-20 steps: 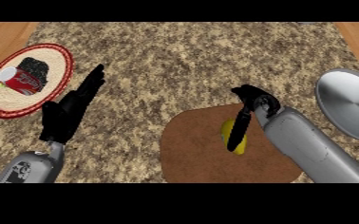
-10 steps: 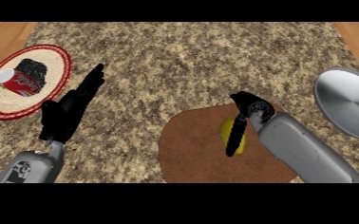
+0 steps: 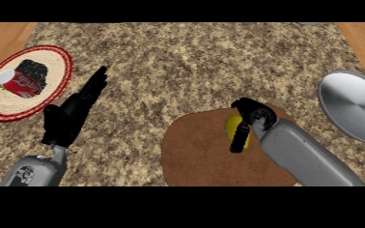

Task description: Pick the lemon from the cutting board and place it in the pan

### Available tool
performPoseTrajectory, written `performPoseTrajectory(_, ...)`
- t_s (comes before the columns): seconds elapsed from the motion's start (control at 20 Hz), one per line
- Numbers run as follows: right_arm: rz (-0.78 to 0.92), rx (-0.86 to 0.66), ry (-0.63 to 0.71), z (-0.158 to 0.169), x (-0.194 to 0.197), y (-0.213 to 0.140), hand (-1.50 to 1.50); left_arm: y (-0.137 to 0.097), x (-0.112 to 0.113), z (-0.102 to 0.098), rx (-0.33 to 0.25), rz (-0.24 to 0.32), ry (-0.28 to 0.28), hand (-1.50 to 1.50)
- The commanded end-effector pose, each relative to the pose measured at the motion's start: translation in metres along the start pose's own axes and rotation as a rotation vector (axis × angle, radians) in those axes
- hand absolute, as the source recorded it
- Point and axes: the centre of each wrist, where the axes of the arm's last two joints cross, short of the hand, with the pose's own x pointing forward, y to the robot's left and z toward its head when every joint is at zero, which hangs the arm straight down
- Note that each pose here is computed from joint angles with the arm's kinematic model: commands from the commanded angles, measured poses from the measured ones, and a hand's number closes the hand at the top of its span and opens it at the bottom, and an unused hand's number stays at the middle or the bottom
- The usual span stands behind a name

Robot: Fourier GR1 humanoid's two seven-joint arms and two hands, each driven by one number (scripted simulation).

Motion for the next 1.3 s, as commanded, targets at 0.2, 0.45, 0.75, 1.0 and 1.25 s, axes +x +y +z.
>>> performPoseTrajectory(0.2, 0.089, 0.106, 0.099, -0.006, 0.019, 0.015, 1.50, 0.002, 0.000, 0.002, -0.001, -0.008, -0.008, 0.00)
performPoseTrajectory(0.45, 0.079, 0.029, 0.076, 0.004, 0.017, 0.022, 1.50, 0.003, 0.002, 0.009, 0.010, -0.009, 0.007, 0.00)
performPoseTrajectory(0.75, 0.113, -0.214, -0.157, 0.049, -0.017, 0.028, 1.50, 0.012, 0.007, 0.003, 0.044, -0.003, 0.015, 0.00)
performPoseTrajectory(1.0, 0.209, -0.496, -0.535, 0.102, -0.045, 0.029, 1.50, 0.007, -0.016, 0.017, 0.084, 0.018, 0.077, 0.00)
performPoseTrajectory(1.25, 0.188, -0.812, -0.673, 0.152, -0.076, 0.021, 1.50, 0.016, -0.012, 0.021, 0.113, 0.018, 0.069, 0.00)
